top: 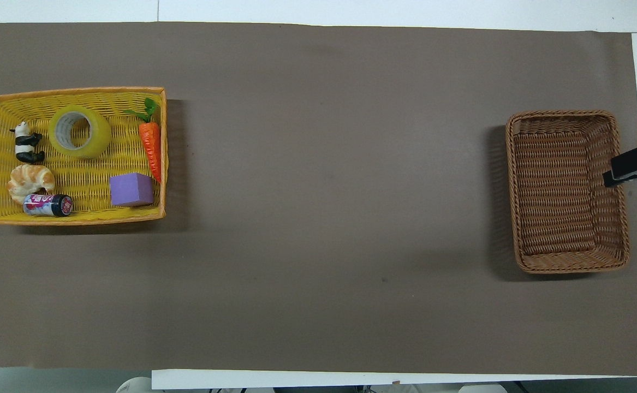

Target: Move tape to another basket

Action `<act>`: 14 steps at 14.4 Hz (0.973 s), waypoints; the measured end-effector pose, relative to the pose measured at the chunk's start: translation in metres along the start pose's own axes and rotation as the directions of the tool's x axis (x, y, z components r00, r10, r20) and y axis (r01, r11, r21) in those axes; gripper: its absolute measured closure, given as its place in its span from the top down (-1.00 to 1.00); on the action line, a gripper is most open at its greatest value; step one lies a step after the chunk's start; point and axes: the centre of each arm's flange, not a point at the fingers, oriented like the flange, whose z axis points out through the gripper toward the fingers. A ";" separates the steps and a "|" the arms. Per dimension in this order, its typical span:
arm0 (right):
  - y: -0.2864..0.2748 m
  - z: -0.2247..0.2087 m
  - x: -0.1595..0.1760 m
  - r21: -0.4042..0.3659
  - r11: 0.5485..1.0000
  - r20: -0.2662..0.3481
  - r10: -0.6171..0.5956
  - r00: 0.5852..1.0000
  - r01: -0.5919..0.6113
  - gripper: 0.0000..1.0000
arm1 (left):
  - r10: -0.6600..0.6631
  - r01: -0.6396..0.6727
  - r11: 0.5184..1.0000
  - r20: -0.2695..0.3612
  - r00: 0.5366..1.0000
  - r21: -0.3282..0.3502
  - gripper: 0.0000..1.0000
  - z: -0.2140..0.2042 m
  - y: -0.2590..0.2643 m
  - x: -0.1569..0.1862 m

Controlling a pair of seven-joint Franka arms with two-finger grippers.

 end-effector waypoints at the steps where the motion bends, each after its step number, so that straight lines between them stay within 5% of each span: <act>1: 0.000 0.000 0.000 0.000 1.000 0.000 0.000 1.000 0.000 1.00 | 0.000 0.000 1.000 0.001 1.000 0.000 1.00 0.000 0.000 0.000; 9: 0.000 0.000 0.000 0.000 1.000 0.000 0.000 1.000 0.000 1.00 | -0.102 0.102 0.995 -0.039 0.994 0.000 1.00 0.053 -0.037 -0.001; 14: 0.000 0.000 0.000 0.000 1.000 0.000 0.000 1.000 0.000 1.00 | -0.095 0.093 0.995 -0.125 0.988 -0.019 1.00 0.165 -0.042 0.067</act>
